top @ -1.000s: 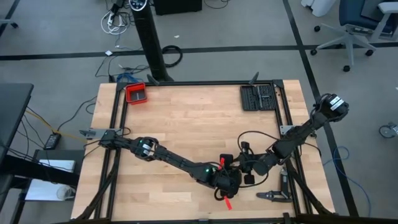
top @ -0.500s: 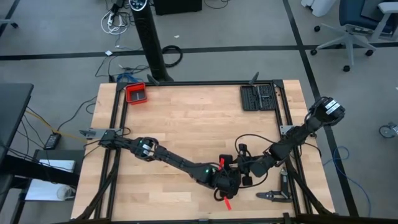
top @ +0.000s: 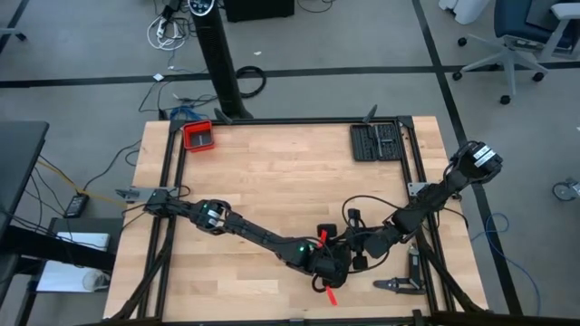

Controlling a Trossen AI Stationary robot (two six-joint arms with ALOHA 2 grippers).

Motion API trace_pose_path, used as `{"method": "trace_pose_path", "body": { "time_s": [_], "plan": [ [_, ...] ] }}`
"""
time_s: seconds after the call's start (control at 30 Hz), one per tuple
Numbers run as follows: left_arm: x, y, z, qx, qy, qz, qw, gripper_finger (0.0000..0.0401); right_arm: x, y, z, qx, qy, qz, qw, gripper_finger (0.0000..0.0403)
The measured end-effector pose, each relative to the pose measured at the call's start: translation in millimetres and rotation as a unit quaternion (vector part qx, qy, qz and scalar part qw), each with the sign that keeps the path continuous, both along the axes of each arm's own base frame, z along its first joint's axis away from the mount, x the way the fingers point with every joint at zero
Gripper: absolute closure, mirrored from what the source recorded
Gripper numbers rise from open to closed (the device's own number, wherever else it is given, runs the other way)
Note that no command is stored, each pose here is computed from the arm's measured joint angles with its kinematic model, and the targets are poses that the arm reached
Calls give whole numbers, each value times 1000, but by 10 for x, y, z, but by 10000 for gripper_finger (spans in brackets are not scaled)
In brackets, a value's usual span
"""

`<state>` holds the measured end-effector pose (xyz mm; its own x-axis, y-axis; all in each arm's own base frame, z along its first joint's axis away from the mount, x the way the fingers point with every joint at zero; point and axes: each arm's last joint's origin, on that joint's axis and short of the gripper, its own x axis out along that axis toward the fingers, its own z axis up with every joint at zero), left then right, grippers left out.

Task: Coil cords
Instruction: Coil the red wire onto the spool

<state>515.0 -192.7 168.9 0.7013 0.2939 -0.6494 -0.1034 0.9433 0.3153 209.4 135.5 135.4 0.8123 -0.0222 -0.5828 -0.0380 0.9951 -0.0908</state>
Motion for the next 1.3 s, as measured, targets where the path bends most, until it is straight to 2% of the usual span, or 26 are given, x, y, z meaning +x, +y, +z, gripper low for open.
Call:
{"method": "trace_pose_path", "body": {
  "time_s": [0.13,0.23,0.53,0.87,1.13,1.3],
  "plan": [
    [-9,0,-5,-14,-3,17,1000,262,-1,-7,-2,-2,-2,-10,1000,401],
    [-21,-37,-4,-25,-9,24,999,246,-2,-10,-4,2,-2,-16,1000,401],
    [-73,-159,8,-43,-40,67,996,245,-3,-21,-3,8,-10,-47,999,402],
    [-102,-351,64,-47,-78,56,994,245,0,-32,-2,12,-17,-65,998,403],
    [-224,-568,49,-47,-70,40,996,245,3,-31,4,27,-23,-78,996,403],
    [-421,-686,-46,-67,-20,74,995,245,-4,-32,-6,27,-15,-75,997,403]
  ]
}}
